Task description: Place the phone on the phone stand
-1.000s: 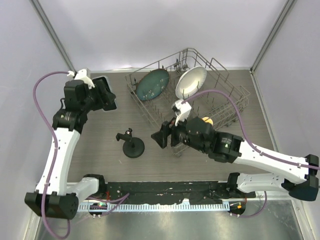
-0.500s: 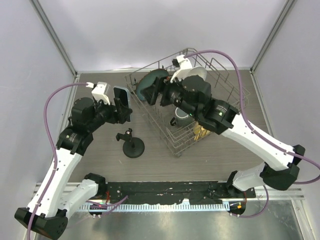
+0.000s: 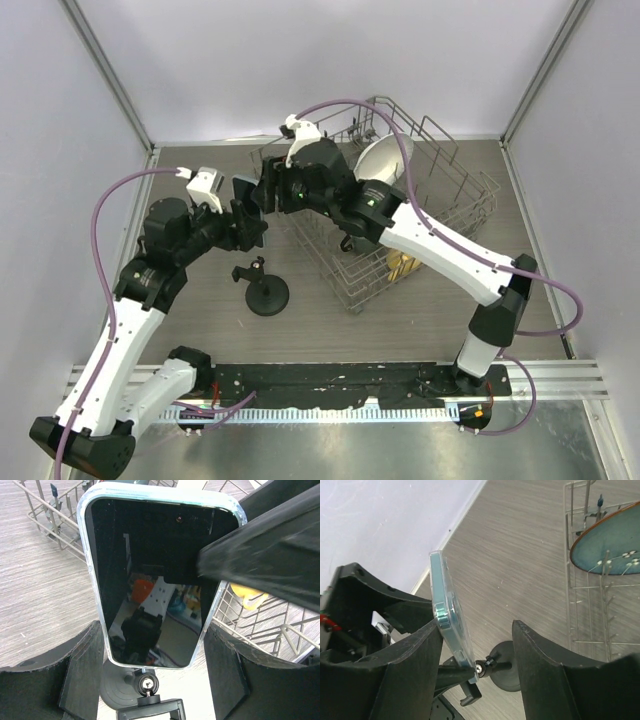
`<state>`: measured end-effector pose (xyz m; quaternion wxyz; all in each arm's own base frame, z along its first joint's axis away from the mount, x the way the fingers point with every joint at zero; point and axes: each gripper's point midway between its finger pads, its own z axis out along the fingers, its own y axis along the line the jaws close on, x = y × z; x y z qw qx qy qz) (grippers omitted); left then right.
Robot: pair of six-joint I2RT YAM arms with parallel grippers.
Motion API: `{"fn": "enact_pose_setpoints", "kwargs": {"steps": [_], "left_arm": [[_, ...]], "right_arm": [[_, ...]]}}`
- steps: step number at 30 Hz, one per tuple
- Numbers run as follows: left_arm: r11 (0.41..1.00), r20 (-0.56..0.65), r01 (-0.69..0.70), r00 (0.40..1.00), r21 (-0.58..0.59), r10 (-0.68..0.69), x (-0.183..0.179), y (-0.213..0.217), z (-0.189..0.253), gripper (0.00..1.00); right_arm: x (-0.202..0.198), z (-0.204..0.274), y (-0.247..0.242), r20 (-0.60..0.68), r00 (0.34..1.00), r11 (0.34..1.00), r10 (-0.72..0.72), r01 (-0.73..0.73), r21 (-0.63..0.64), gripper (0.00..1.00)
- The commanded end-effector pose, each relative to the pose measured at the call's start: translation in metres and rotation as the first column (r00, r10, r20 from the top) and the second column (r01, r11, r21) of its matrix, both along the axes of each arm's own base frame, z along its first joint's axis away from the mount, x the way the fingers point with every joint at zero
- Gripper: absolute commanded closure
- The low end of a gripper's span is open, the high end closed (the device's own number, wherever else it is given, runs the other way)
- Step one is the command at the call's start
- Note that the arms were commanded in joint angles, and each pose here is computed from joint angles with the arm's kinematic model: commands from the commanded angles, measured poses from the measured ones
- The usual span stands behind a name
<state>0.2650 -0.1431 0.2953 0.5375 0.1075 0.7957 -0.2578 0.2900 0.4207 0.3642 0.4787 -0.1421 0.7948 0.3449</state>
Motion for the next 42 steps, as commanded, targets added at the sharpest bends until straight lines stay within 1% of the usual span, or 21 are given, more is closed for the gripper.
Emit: {"fn": "enact_pose_setpoints", "kwargs": {"steps": [1, 6, 10, 15, 16, 18, 19, 20, 23, 24, 25, 26, 27, 28, 30, 31, 36, 38, 39, 40, 42], "left_arm": [[0.998, 0.160, 0.040, 0.987, -0.047, -0.032, 0.001, -0.007, 0.041, 1.00], [0.998, 0.159, 0.041, 0.987, -0.050, -0.032, 0.000, -0.007, 0.041, 1.00], [0.998, 0.156, 0.038, 0.987, -0.053, -0.030, 0.000, -0.007, 0.041, 1.00], [0.998, 0.151, 0.049, 0.988, -0.050, -0.041, -0.001, -0.010, 0.038, 1.00], [0.998, 0.152, 0.048, 0.988, -0.047, -0.040, 0.000, -0.010, 0.038, 1.00], [0.998, 0.145, 0.051, 0.988, -0.047, -0.043, 0.000, -0.011, 0.036, 1.00], [0.998, 0.146, 0.049, 0.988, -0.045, -0.042, 0.000, -0.011, 0.036, 1.00], [0.998, 0.144, 0.052, 0.989, -0.048, -0.044, 0.000, -0.011, 0.036, 1.00], [0.997, 0.142, 0.067, 0.988, -0.047, -0.060, -0.003, -0.013, 0.038, 0.99], [0.996, 0.143, 0.075, 0.987, -0.049, -0.067, -0.005, -0.014, 0.041, 0.83], [0.995, 0.139, 0.087, 0.987, -0.049, -0.079, -0.008, -0.015, 0.040, 0.72], [0.994, 0.142, 0.099, 0.986, -0.052, -0.091, -0.010, -0.016, 0.042, 0.61], [0.992, 0.152, 0.111, 0.983, -0.056, -0.102, -0.014, -0.017, 0.044, 0.32], [0.991, 0.169, 0.123, 0.979, -0.060, -0.112, -0.016, -0.018, 0.048, 0.18], [0.988, 0.192, 0.145, 0.973, -0.061, -0.131, -0.022, -0.019, 0.052, 0.05], [0.987, 0.221, 0.147, 0.967, -0.066, -0.129, -0.026, -0.017, 0.058, 0.03], [0.981, 0.270, 0.163, 0.954, -0.107, -0.129, -0.041, -0.016, 0.072, 0.00], [0.979, 0.242, 0.148, 0.964, -0.138, -0.112, -0.049, -0.013, 0.074, 0.00], [0.979, 0.217, 0.129, 0.972, -0.157, -0.093, -0.052, -0.010, 0.073, 0.00], [0.977, 0.150, 0.098, 0.986, -0.188, -0.070, -0.055, -0.008, 0.064, 0.00], [0.975, 0.090, 0.037, 0.996, -0.220, -0.017, -0.060, -0.001, 0.055, 0.00]], "right_arm": [[0.001, 0.021, 0.011, 0.020, 0.999, 0.998, 0.029, -0.030, 0.061, 0.39], [0.004, 0.009, 0.022, 0.004, 0.999, 0.997, 0.046, -0.046, 0.054, 0.46], [0.003, 0.006, 0.031, 0.006, 0.997, 0.995, 0.078, -0.078, 0.066, 0.57], [-0.002, -0.001, 0.041, -0.003, 0.992, 0.988, 0.123, -0.122, 0.093, 0.67], [-0.003, 0.003, 0.044, 0.006, 0.991, 0.984, 0.136, -0.136, 0.113, 0.74], [-0.005, 0.001, 0.045, 0.010, 0.989, 0.982, 0.148, -0.148, 0.119, 0.81], [-0.006, 0.007, 0.046, 0.026, 0.988, 0.979, 0.153, -0.155, 0.133, 0.94], [-0.007, 0.005, 0.046, 0.027, 0.987, 0.979, 0.157, -0.159, 0.130, 0.99], [-0.007, 0.005, 0.041, 0.081, 0.989, 0.986, 0.120, -0.128, 0.104, 0.99], [-0.005, 0.007, 0.040, 0.109, 0.989, 0.988, 0.104, -0.115, 0.102, 0.99], [-0.004, 0.015, 0.033, 0.129, 0.988, 0.989, 0.079, -0.094, 0.114, 0.99], [-0.001, 0.006, 0.028, 0.128, 0.991, 0.993, 0.049, -0.063, 0.102, 0.99], [0.002, 0.013, 0.024, 0.151, 0.988, 0.991, 0.022, -0.041, 0.128, 0.99], [0.002, 0.010, 0.017, 0.156, 0.988, 0.991, 0.001, -0.022, 0.132, 0.99], [0.007, 0.023, 0.008, 0.195, 0.979, 0.984, -0.056, 0.021, 0.176, 0.99], [0.007, 0.018, 0.004, 0.197, 0.978, 0.985, -0.065, 0.031, 0.173, 0.99], [-0.003, 0.056, -0.041, 0.266, 0.949, 0.958, -0.171, 0.097, 0.270, 0.99], [-0.009, 0.047, -0.053, 0.274, 0.946, 0.961, -0.172, 0.101, 0.256, 0.99], [-0.018, 0.066, -0.068, 0.300, 0.937, 0.951, -0.180, 0.088, 0.296, 0.99], [-0.021, 0.053, -0.072, 0.296, 0.939, 0.957, -0.174, 0.090, 0.276, 0.99], [-0.033, 0.064, -0.090, 0.342, 0.925, 0.956, -0.164, 0.064, 0.285, 0.99]]}}
